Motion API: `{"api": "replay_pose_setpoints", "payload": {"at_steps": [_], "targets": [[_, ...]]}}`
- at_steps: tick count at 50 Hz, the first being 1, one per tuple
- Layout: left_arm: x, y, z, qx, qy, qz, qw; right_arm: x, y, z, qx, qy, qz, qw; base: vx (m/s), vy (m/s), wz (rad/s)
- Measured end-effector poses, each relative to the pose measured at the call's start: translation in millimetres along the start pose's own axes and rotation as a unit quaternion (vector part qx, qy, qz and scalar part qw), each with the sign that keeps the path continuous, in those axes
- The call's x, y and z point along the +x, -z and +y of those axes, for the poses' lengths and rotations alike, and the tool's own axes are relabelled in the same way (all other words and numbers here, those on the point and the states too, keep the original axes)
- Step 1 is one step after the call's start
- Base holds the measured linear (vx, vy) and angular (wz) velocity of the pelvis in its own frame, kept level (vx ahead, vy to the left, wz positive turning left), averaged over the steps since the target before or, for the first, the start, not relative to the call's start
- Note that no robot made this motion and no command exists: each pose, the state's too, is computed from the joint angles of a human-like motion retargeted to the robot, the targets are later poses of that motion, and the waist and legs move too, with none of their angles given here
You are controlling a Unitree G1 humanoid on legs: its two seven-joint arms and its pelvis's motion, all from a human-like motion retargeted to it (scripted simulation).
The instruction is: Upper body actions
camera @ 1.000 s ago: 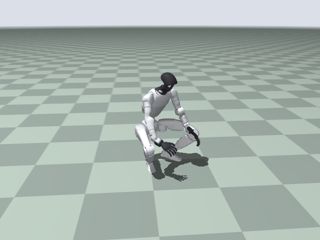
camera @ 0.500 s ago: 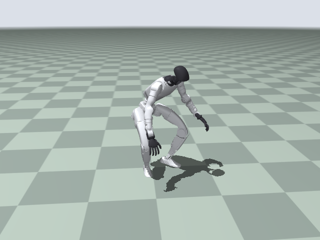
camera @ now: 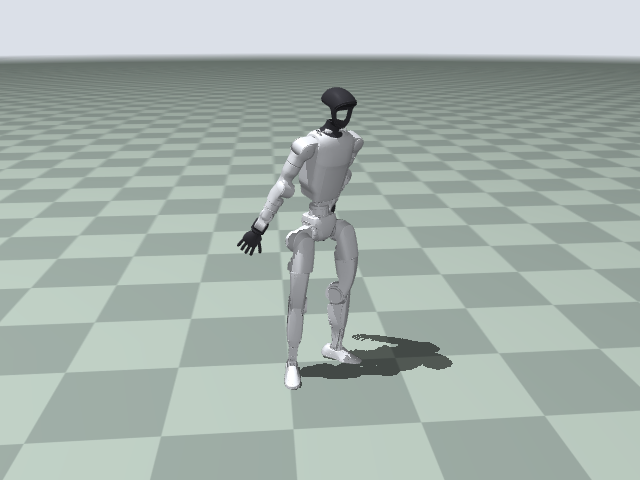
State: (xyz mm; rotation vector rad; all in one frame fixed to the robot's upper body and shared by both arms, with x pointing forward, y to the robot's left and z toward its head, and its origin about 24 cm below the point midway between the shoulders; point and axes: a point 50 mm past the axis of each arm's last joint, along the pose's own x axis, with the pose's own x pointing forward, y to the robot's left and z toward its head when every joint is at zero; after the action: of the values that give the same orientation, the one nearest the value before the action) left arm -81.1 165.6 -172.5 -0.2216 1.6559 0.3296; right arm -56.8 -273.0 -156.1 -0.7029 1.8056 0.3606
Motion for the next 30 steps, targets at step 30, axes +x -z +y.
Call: {"api": "replay_pose_setpoints", "payload": {"at_steps": [30], "targets": [[-80, -283, -27, 0.123, 0.037, -0.401, 0.907, -125, -242, -130, -0.002, 0.186, -0.41, 0.893, -0.06, 0.01, -0.12]]}}
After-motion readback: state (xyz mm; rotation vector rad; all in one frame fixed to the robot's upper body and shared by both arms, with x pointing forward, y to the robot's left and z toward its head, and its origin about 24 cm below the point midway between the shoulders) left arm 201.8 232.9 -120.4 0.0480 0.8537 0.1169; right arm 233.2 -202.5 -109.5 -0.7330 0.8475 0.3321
